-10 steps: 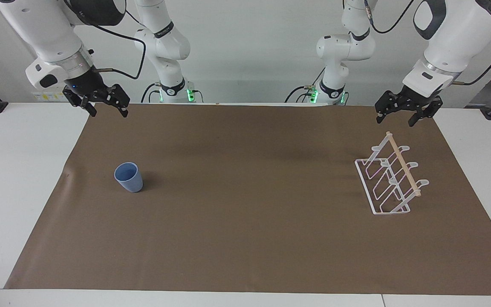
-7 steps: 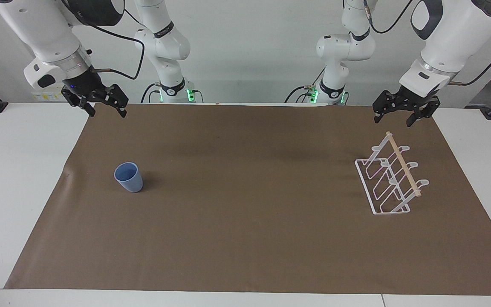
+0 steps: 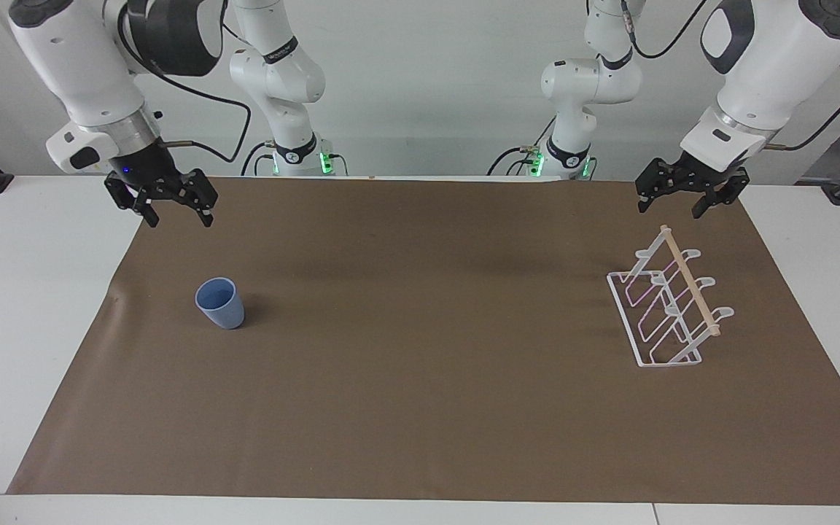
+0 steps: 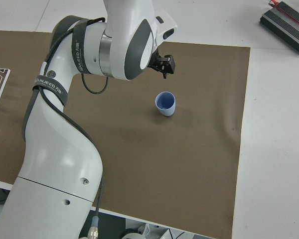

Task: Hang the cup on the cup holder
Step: 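Reach the right gripper down to the light blue cup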

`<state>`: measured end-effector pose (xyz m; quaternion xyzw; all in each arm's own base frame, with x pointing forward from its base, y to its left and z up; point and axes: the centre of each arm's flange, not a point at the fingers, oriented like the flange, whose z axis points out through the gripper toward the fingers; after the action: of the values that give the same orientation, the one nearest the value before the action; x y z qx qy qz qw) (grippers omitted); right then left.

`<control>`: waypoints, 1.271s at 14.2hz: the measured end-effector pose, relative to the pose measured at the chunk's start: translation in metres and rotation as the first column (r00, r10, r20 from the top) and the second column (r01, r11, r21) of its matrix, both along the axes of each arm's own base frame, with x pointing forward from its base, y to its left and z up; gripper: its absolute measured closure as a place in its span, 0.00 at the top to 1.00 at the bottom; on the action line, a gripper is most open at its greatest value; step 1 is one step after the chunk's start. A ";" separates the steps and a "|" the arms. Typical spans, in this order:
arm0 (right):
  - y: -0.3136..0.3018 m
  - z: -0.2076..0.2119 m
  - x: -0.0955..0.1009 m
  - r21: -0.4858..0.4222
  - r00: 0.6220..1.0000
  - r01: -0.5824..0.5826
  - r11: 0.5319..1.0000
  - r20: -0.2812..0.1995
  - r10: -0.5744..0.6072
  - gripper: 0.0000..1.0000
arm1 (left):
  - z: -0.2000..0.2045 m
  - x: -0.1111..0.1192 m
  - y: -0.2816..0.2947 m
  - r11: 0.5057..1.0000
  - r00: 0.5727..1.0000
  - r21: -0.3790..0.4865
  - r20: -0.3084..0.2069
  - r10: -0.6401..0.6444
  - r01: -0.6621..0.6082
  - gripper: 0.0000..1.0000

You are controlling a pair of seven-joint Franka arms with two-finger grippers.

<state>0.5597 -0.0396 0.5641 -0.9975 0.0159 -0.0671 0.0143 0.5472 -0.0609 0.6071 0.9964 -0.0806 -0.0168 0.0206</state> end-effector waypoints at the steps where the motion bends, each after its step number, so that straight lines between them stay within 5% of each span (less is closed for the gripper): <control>1: 0.003 -0.019 -0.004 -0.009 1.000 -0.001 1.000 0.027 0.001 1.00 | 0.000 0.000 0.000 1.000 1.000 0.000 0.001 0.001 -0.001 1.00; 5: 0.001 -0.077 -0.004 -0.010 0.999 0.005 1.000 0.052 -0.004 1.00 | 0.000 -0.001 0.001 1.000 1.000 0.000 0.002 0.002 -0.002 1.00; 10: -0.005 -0.146 0.013 0.023 1.000 0.010 1.000 -0.007 -0.010 1.00 | -0.001 -0.001 0.001 1.000 1.000 0.000 0.001 0.002 -0.002 1.00; 13: -0.004 -0.168 0.008 0.029 0.999 0.012 1.000 -0.039 -0.011 1.00 | -0.002 -0.001 0.001 1.000 1.000 0.000 0.001 0.003 -0.003 1.00; 18: 0.015 -0.187 0.002 0.029 1.000 0.011 1.000 -0.028 -0.010 0.99 | -0.009 -0.003 0.001 1.000 1.000 0.000 0.001 0.003 -0.003 1.00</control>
<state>0.5616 -0.0249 0.3771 -0.9979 0.0222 -0.0532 0.0284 0.5445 -0.0597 0.5986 0.9965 -0.0789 -0.0163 0.0205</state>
